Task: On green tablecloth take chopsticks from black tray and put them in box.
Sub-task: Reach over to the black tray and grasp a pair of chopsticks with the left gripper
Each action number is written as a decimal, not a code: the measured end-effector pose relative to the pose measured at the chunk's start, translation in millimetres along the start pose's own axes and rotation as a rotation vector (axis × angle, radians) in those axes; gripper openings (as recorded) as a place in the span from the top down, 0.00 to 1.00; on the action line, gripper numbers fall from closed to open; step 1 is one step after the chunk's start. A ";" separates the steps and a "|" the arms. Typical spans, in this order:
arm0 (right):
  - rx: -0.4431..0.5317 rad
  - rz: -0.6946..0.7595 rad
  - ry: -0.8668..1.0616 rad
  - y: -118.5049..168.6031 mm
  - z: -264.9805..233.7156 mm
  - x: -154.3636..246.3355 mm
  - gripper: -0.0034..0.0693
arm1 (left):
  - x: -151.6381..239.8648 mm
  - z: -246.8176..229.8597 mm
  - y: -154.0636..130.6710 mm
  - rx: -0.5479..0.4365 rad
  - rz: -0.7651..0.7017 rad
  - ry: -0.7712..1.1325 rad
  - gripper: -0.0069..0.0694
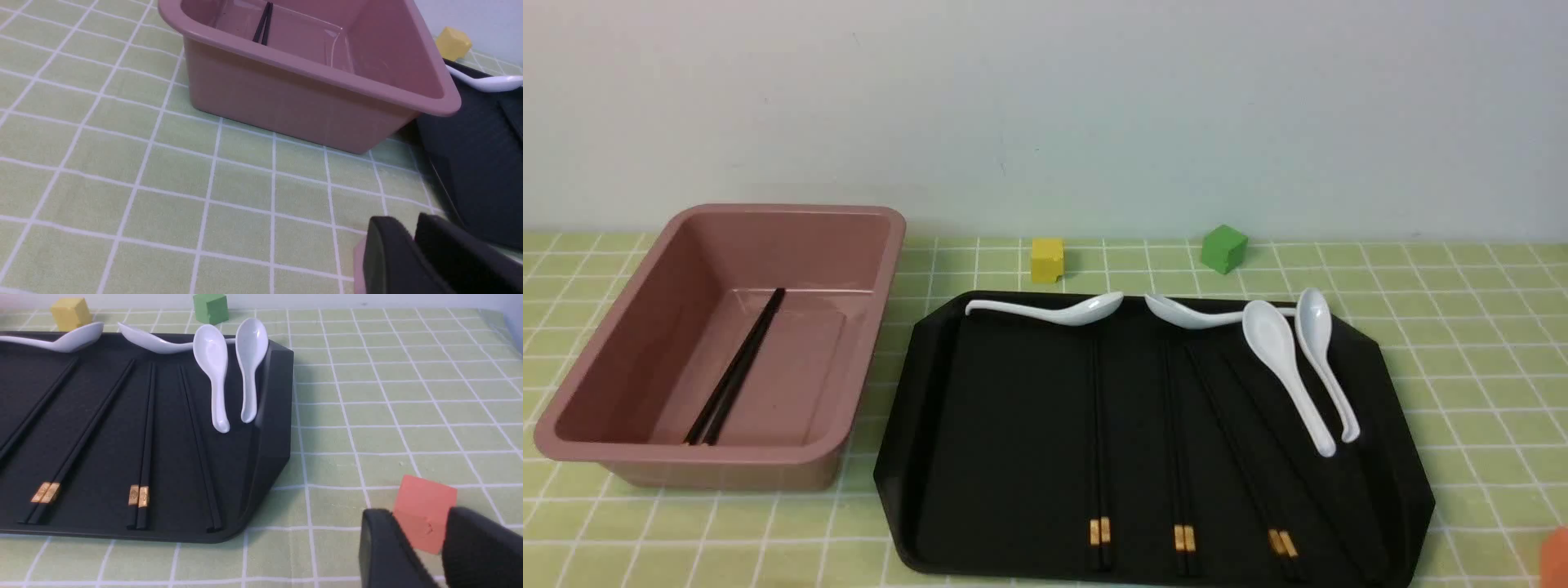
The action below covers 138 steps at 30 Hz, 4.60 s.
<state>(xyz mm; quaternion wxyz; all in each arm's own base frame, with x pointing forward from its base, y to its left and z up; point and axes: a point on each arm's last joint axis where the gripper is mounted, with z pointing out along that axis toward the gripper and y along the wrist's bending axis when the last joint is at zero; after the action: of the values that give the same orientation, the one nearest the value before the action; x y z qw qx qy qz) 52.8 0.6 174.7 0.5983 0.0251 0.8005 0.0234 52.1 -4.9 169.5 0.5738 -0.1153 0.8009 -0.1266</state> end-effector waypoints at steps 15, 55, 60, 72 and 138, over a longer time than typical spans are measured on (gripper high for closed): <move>0.000 0.000 0.000 0.0 0.0 0.0 0.62 | 0.0 0.0 0.0 0.000 0.000 0.000 0.75; 0.000 0.000 0.000 0.0 0.0 0.0 0.62 | -7.5 -1.5 -14.6 0.186 -0.782 -0.015 0.71; 0.000 0.000 0.000 0.0 0.0 0.0 0.62 | -13.7 -3.5 -20.9 0.297 -1.254 0.016 0.70; 0.000 0.000 0.000 0.0 0.0 0.0 0.62 | -90.3 -32.6 -46.8 0.451 -0.977 -0.202 0.86; 0.000 0.001 0.000 0.0 0.0 0.0 0.62 | 19.1 314.0 -296.7 -0.184 0.317 1.102 0.46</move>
<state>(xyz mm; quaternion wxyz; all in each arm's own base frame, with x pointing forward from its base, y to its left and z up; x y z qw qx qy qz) 52.8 0.6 174.7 0.5983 0.0254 0.8005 0.0236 355.6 -312.6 154.8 0.0717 0.0393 0.9966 -0.0104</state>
